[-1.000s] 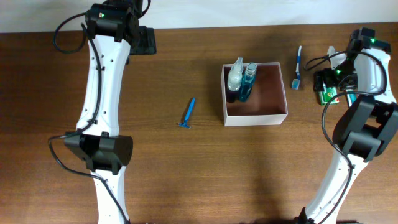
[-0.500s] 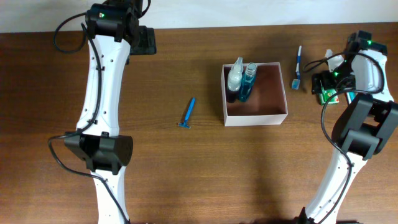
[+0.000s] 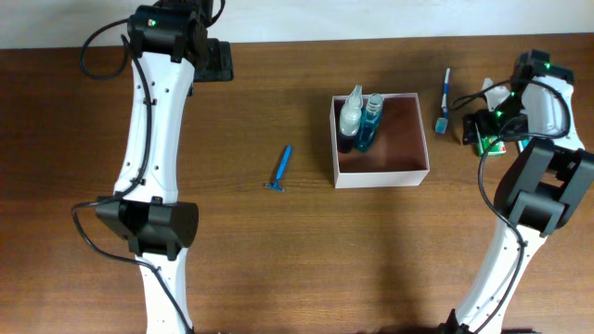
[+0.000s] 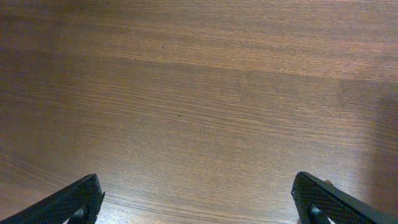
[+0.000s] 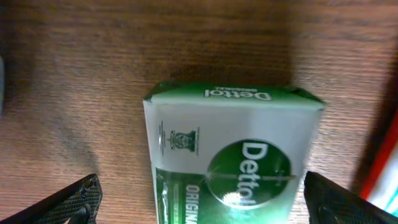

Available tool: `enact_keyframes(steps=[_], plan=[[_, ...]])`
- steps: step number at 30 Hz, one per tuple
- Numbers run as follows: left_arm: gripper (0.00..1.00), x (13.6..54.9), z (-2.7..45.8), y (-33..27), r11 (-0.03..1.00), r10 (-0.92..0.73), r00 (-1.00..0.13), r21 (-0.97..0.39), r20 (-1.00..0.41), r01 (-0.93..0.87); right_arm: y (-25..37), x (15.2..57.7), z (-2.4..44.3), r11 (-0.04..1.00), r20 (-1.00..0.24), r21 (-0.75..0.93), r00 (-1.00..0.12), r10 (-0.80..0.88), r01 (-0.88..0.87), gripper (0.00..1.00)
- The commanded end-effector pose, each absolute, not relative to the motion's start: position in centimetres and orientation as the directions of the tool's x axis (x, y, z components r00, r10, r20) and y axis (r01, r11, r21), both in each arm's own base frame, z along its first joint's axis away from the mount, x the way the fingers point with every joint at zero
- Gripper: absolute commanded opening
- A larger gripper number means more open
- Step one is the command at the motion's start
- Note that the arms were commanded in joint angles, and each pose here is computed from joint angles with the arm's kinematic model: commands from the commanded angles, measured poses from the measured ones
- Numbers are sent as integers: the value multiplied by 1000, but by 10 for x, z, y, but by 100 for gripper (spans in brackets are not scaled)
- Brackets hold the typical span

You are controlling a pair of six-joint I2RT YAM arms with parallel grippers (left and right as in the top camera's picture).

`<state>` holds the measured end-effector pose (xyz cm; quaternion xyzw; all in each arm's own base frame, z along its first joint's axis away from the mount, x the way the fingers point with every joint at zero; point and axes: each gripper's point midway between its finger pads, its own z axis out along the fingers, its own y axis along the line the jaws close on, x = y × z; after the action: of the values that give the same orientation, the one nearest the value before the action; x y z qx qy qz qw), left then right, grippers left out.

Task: Pack container
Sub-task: 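Lower the right gripper onto the Dettol soap box and close it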

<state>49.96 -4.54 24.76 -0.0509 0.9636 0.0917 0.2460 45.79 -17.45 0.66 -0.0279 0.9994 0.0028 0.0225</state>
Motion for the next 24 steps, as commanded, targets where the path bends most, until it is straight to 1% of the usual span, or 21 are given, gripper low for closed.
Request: enact_keyframes(steps=[1,4,8,9,13,17,19,24], plan=[[99,499,251,-43,976,-50,-870,161,-491,-147,-174,452,-8,998,-9,15,-998,-64,-64,99],[99,499,251,-43,976,-50,-870,161,-491,-147,-174,451,-8,998,-7,16,-998,-64,-64,100],[99,499,251,-43,976,-50,-870,161,-491,-147,-174,451,-8,998,-7,14,-998,-64,-64,93],[100,499,251,-43,976,-50,-870,161,-491,-147,-174,451,-8,998,-6,12,-998,-64,-64,89],[99,499,251,-43,976,-50,-870,161,-491,-147,-174,451,-8,998,-6,12,-998,-64,-64,87],[99,499,251,-43,976,-50,-870,161,-491,-147,-176,451,-8,998,-3,2,-998,-64,-64,77],[99,499,251,-43,976,-50,-870,161,-491,-147,-183,448,-7,997,15,-36,-998,-64,-64,70],[99,499,251,-43,976,-50,-870,161,-491,-147,-188,446,-7,996,30,-65,-998,-63,-65,70]])
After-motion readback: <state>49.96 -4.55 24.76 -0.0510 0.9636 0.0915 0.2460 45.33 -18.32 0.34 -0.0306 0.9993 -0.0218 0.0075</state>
